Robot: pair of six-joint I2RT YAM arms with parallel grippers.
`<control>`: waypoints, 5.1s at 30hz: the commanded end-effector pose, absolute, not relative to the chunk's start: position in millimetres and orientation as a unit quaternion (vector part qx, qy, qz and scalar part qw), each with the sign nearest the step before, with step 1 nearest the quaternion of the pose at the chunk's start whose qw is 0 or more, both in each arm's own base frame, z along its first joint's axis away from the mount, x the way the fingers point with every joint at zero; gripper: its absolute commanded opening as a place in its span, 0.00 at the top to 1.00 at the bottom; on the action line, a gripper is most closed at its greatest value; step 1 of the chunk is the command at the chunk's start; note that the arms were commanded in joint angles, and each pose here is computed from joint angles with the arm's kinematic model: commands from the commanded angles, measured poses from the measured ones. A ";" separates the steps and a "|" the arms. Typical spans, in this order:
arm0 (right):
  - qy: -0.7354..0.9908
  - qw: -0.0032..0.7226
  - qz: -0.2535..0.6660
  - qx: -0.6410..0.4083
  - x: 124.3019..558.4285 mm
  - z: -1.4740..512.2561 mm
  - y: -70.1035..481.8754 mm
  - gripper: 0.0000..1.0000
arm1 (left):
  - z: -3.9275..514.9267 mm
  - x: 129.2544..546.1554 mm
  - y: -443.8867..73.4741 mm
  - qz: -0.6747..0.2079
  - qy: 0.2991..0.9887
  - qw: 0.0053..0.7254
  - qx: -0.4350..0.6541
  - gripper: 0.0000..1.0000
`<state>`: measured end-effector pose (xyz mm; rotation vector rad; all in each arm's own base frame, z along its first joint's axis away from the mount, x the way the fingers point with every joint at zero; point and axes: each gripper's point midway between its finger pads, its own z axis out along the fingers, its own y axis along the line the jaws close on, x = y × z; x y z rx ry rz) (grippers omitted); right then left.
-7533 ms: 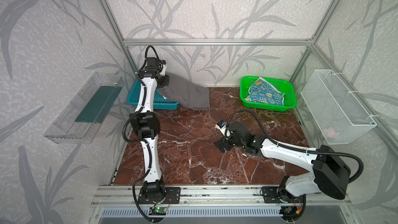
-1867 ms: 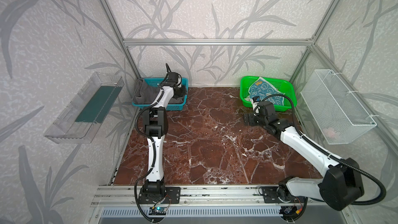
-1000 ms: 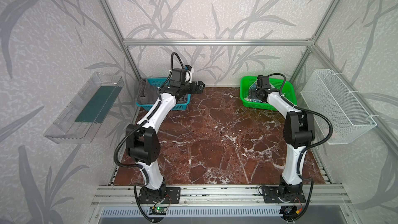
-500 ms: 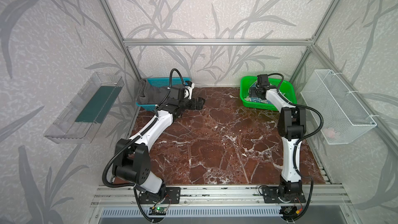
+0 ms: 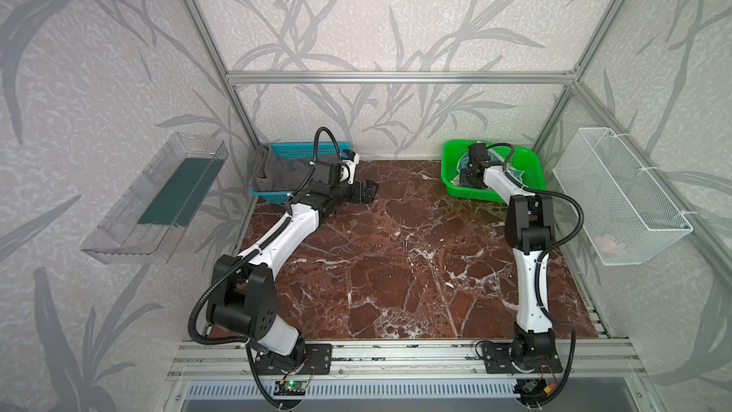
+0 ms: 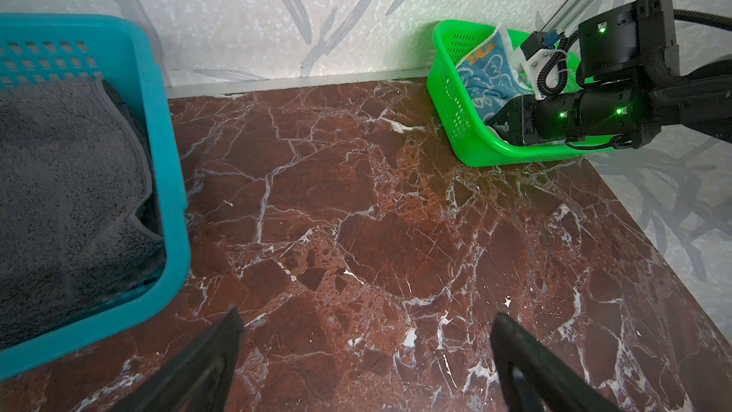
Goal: Fold and stack the towels
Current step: 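Grasp the blue rabbit towel in the green basket with the right gripper, then pull the blue towel out onto the table middle with the right gripper, then grasp the blue towel's corners with both grippers and lift them, then lift the blue towel high with both grippers, letting it hang unfolded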
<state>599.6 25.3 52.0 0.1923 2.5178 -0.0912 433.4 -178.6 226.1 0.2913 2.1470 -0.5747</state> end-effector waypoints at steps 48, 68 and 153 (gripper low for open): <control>0.869 0.320 0.361 -0.112 332.5 189.1 230.1 1.00 | 238.2 308.2 -172.1 -0.263 0.816 0.457 0.237 0.11; 0.926 0.278 0.246 0.073 417.0 112.3 178.9 0.53 | 132.4 277.3 -261.7 -0.391 0.856 0.300 0.158 0.16; 0.958 0.188 0.108 -0.189 338.1 121.1 204.5 0.70 | 21.9 253.9 -363.6 -0.384 0.920 0.052 0.057 0.76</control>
